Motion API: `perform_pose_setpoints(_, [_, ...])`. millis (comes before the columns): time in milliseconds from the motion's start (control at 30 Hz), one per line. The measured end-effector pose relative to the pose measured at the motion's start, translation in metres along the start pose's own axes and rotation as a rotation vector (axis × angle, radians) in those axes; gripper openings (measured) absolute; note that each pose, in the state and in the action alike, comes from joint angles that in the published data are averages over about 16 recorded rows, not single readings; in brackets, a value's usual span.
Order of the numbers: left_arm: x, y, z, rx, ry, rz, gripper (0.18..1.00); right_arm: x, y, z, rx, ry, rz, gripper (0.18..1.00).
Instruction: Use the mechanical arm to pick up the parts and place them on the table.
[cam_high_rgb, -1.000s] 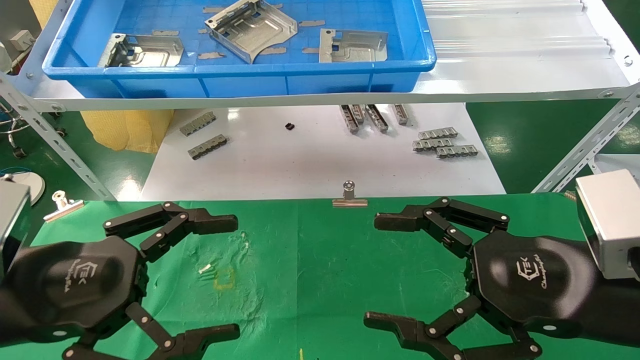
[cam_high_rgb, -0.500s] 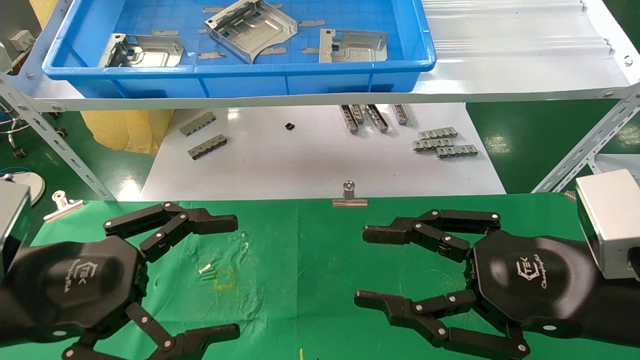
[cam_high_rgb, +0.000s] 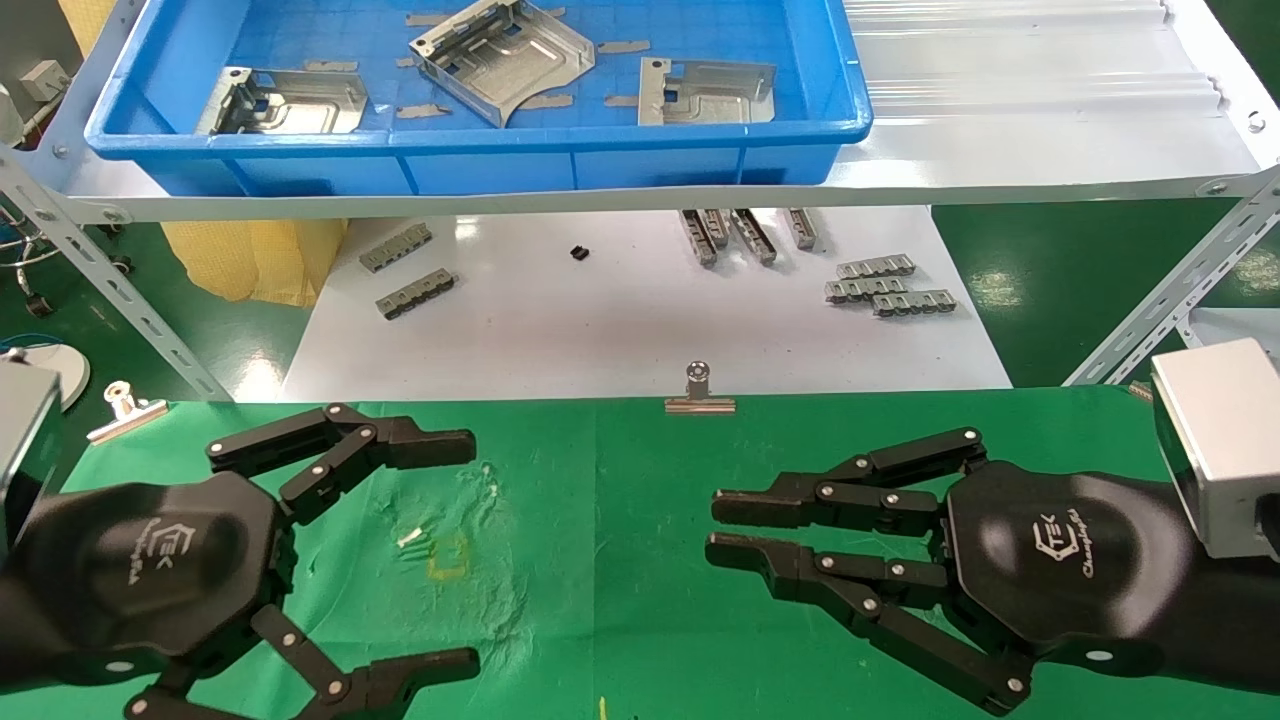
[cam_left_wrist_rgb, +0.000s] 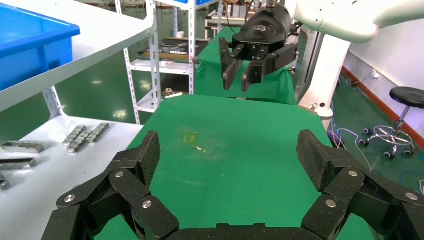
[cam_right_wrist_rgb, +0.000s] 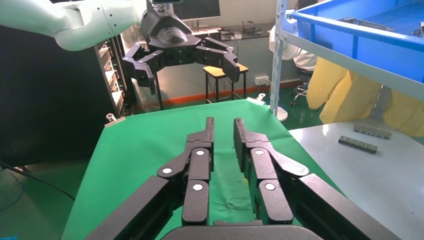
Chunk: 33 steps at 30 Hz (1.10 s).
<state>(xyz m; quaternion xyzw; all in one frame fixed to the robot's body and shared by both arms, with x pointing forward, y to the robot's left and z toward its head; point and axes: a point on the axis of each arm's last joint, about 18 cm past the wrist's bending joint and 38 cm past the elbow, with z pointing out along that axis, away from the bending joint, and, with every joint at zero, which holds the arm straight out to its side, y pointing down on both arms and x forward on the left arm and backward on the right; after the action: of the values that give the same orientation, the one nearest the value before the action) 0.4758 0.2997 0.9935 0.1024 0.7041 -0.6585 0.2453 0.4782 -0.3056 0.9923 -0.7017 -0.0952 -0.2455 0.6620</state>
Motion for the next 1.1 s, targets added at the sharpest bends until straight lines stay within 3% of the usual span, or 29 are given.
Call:
perform_pose_setpoints(200, [-0.011, -0.011, 0.003, -0.003, -0.015, 0.036, 1.001, 0.0, 0.0, 0.0, 0.0, 0.0, 0.0, 0.279])
perform_pose_setpoints(367, [-0.04, -0.029, 0.008, -0.003, -0.059, 0.097, 1.001, 0.0, 0.0, 0.0, 0.0, 0.0, 0.0, 0.231])
perform_pose_setpoints(667, [-0.148, -0.076, 0.028, -0.013, -0.284, 0.183, 1.001, 0.0, 0.0, 0.0, 0.0, 0.0, 0.0, 0.193])
perform_pose_setpoints(900, [-0.234, -0.096, 0.056, -0.076, -0.522, 0.164, 1.001, 0.0, 0.0, 0.0, 0.0, 0.0, 0.0, 0.191])
perform_pose_setpoints(1100, [-0.278, -0.097, 0.077, -0.163, -0.687, 0.14, 1.001, 0.0, 0.0, 0.0, 0.0, 0.0, 0.0, 0.191])
